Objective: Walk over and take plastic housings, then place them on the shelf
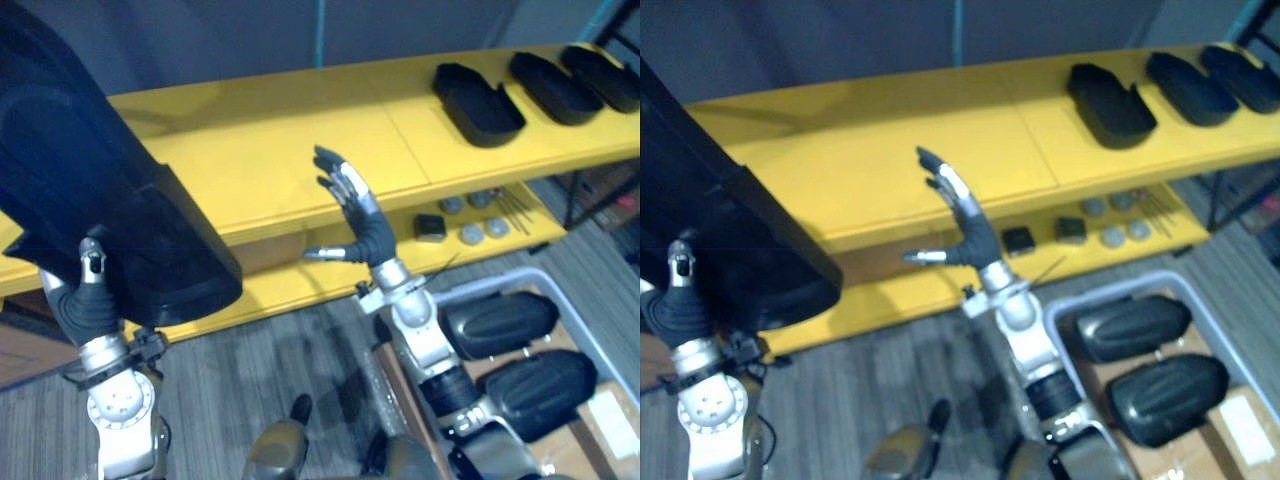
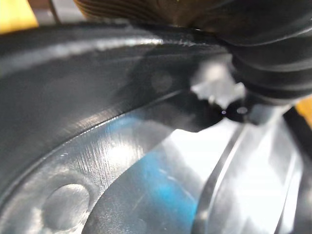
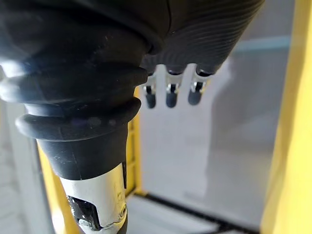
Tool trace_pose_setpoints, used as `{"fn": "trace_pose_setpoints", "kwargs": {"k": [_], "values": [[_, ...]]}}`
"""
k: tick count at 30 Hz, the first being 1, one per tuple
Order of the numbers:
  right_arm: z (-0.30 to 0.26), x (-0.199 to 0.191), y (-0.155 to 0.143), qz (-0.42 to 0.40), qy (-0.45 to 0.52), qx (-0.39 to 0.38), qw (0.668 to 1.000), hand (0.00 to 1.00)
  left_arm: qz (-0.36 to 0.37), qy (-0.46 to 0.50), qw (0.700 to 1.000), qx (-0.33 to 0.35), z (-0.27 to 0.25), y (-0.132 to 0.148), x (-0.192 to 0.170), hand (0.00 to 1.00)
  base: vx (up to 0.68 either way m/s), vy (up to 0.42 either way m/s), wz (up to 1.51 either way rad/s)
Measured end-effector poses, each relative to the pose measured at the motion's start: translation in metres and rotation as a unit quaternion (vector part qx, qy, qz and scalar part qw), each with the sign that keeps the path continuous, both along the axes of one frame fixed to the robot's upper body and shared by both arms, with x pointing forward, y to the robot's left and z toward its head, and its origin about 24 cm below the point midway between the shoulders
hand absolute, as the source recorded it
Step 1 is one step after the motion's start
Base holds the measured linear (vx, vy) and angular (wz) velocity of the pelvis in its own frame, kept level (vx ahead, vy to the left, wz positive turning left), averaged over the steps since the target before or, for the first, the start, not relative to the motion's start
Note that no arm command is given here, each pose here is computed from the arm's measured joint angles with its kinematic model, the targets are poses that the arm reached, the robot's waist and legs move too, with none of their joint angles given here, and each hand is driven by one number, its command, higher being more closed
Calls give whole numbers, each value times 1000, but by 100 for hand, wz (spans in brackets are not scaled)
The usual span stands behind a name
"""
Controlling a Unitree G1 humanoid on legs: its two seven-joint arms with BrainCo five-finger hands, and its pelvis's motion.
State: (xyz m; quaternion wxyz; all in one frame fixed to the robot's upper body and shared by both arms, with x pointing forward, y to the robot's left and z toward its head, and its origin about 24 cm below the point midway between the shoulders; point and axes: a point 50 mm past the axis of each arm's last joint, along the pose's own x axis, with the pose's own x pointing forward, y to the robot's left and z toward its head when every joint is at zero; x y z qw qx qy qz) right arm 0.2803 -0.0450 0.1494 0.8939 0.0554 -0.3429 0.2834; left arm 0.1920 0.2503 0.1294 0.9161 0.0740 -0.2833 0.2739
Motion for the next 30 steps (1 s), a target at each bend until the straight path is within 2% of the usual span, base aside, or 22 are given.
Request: {"fn": "trace_pose_setpoints", "kwargs": {"k": [4, 9, 15, 18, 22, 25, 30], "values": [[-21, -7, 20, 49, 57, -17, 997, 0, 2, 43, 998, -37, -22, -5, -9, 100, 307, -309, 57], [-57, -19, 12, 74, 159, 9, 985, 0, -16, 66, 996, -61, -34, -19, -11, 100, 223, -100, 10], [-33, -31, -7, 50, 105, 35, 993, 0, -73, 51, 995, -53, -26, -38, 4, 100, 79, 25, 4], [-14, -28, -36, -4, 75, 71, 995, 0, -71, 62, 995, -41, -25, -34, 6, 100, -21, 41, -40], [-5, -41, -100, -146, 54, 115, 981, 0, -42, 103, 994, 16, -23, -12, 7, 100, -70, 38, -77], [-12, -56, -136, -227, 61, 106, 966, 0, -39, 135, 990, 28, -26, -2, 24, 100, -106, 20, -65], [-14, -87, -190, -318, 65, 44, 945, 0, 30, 238, 971, -2, -42, 55, 67, 100, -86, -20, -67]]}}
